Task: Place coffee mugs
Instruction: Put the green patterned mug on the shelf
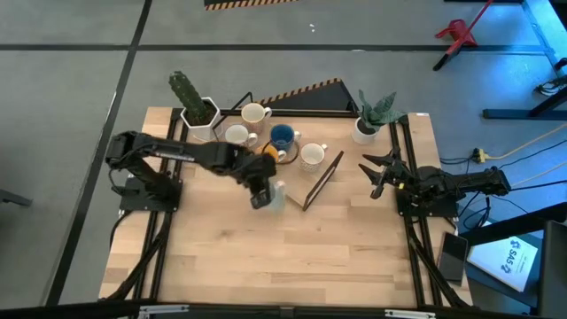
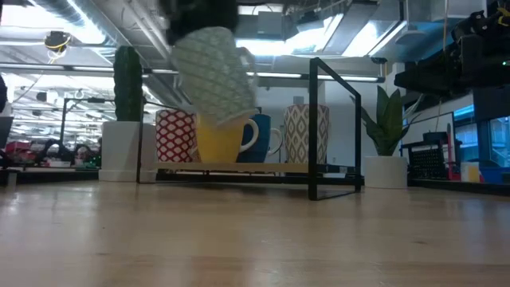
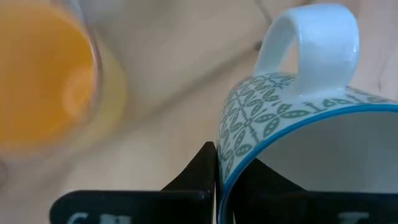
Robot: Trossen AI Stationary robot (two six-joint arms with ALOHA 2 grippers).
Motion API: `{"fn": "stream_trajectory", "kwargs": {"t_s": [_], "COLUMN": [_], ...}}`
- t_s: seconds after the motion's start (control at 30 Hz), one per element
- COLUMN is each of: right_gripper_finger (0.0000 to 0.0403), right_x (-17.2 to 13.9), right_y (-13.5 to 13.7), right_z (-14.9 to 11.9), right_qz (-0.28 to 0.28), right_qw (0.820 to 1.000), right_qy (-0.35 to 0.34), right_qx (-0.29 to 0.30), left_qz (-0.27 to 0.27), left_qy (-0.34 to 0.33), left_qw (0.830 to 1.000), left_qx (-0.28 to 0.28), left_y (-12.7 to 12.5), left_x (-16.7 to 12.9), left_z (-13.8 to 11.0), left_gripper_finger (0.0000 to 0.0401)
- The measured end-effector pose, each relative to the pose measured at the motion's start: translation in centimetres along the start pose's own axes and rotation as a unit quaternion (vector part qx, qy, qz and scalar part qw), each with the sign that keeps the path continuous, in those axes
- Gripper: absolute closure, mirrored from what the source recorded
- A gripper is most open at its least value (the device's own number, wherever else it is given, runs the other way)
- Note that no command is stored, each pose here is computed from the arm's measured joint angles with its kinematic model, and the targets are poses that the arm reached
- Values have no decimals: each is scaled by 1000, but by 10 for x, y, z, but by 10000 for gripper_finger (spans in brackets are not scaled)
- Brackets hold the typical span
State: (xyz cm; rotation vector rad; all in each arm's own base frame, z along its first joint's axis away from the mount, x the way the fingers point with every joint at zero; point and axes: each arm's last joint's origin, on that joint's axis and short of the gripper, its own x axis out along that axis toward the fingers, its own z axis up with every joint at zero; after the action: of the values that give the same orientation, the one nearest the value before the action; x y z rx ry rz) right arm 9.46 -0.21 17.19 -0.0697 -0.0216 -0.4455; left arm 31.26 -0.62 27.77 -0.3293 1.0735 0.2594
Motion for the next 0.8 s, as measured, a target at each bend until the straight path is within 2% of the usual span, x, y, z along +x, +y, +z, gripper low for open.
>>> {"fn": "stream_trajectory", "kwargs": {"t_s": [0.23, 0.5, 0.8], "right_gripper_finger": [253, 253, 253], "right_x": [0, 0, 0], "right_y": [0, 0, 0], "right_z": [0, 0, 0], "right_qz": [0, 0, 1], "right_qw": [1000, 1000, 1000], "right_qy": [0, 0, 0], "right_qx": [0, 0, 0], "left_qz": [8, 25, 28], "left_qy": [9, 6, 60], "left_qw": [996, 990, 975], "left_qx": [84, 140, 214], "left_y": [13, 24, 21], "left_x": [19, 39, 59], "left_z": [40, 82, 95], "left_gripper_finger": [384, 384, 384]}}
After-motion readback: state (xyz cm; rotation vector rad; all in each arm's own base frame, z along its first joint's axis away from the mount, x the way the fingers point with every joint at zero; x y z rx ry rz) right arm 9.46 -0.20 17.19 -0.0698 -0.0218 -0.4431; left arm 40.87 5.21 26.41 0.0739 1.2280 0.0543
